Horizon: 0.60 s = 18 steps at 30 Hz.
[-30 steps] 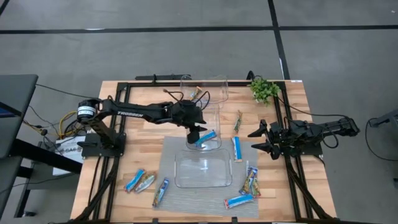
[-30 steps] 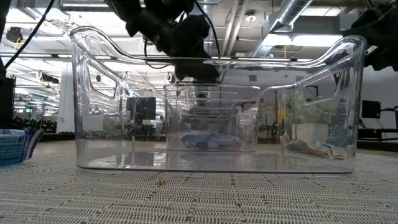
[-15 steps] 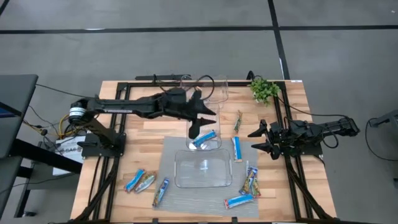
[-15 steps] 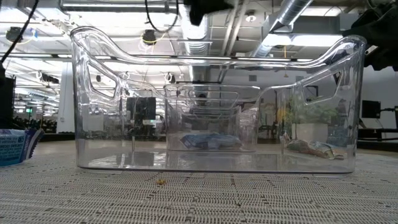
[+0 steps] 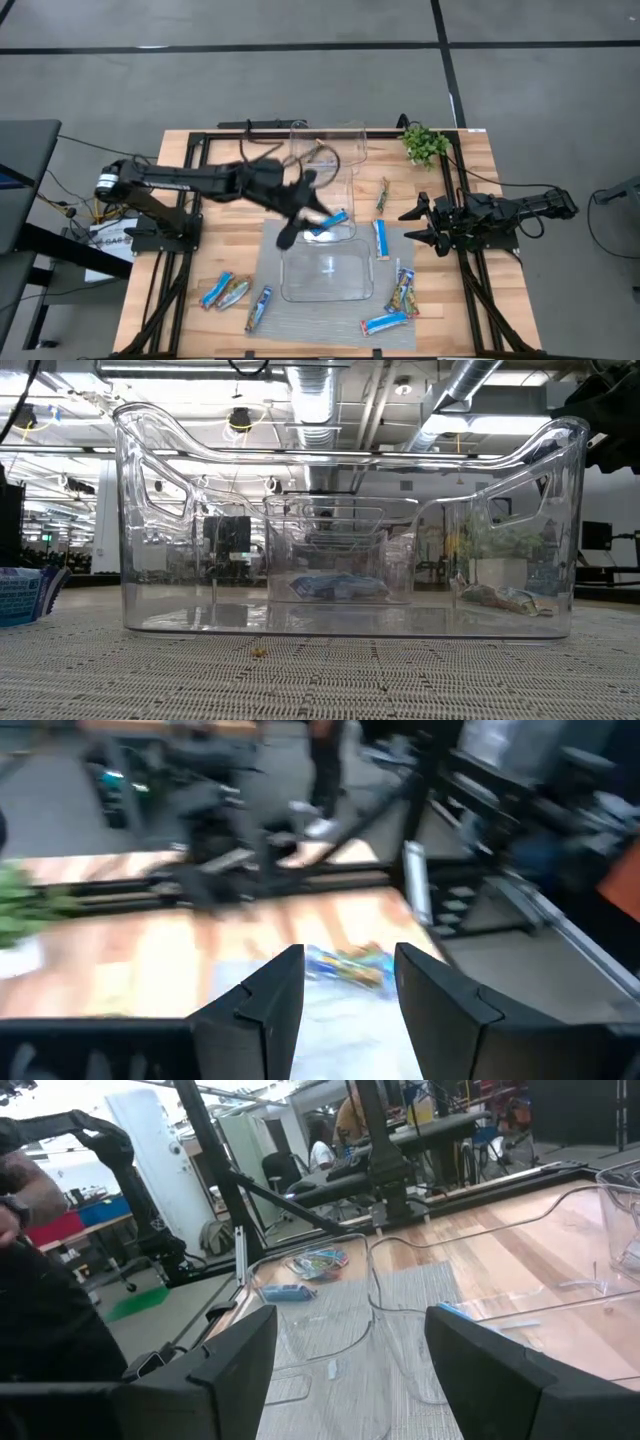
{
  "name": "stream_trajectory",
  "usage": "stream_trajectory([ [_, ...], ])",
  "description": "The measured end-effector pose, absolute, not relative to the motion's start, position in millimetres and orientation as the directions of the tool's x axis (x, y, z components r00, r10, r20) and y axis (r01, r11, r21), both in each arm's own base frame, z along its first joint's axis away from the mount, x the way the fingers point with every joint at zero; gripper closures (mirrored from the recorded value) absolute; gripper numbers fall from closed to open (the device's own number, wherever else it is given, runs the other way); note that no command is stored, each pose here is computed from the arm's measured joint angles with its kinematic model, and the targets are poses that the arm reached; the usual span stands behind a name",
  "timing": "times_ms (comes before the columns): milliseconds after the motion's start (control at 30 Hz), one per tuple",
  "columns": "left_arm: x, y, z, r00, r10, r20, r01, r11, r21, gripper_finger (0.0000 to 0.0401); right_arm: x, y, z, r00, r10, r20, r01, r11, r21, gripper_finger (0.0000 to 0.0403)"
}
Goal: Pick and place Granola Bars by type
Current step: Put the blue granola bar into the middle transparent bin
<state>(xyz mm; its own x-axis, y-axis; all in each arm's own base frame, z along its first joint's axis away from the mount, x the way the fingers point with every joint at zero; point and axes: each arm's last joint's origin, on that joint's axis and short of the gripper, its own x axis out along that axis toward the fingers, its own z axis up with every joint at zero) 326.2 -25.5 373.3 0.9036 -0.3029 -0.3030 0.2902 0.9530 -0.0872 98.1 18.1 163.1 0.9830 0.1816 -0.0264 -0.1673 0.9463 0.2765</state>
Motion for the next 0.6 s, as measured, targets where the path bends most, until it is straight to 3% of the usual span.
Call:
stream_trajectory([
  [200,310.1,-83.7,366.7,0.789,-0.479,-0.384,0.474,0.873,-0.117,0.0250,98.1,18.1,163.2,0.983,0.181,-0.026,-0.167,0.946,0.277,0.0154],
  [600,246.5,-200.6,360.4,0.475,-0.760,-0.444,0.813,0.572,-0.109,0.0250,98.1,18.1,163.2,0.983,0.181,-0.026,-0.167,0.946,0.276,0.0154],
])
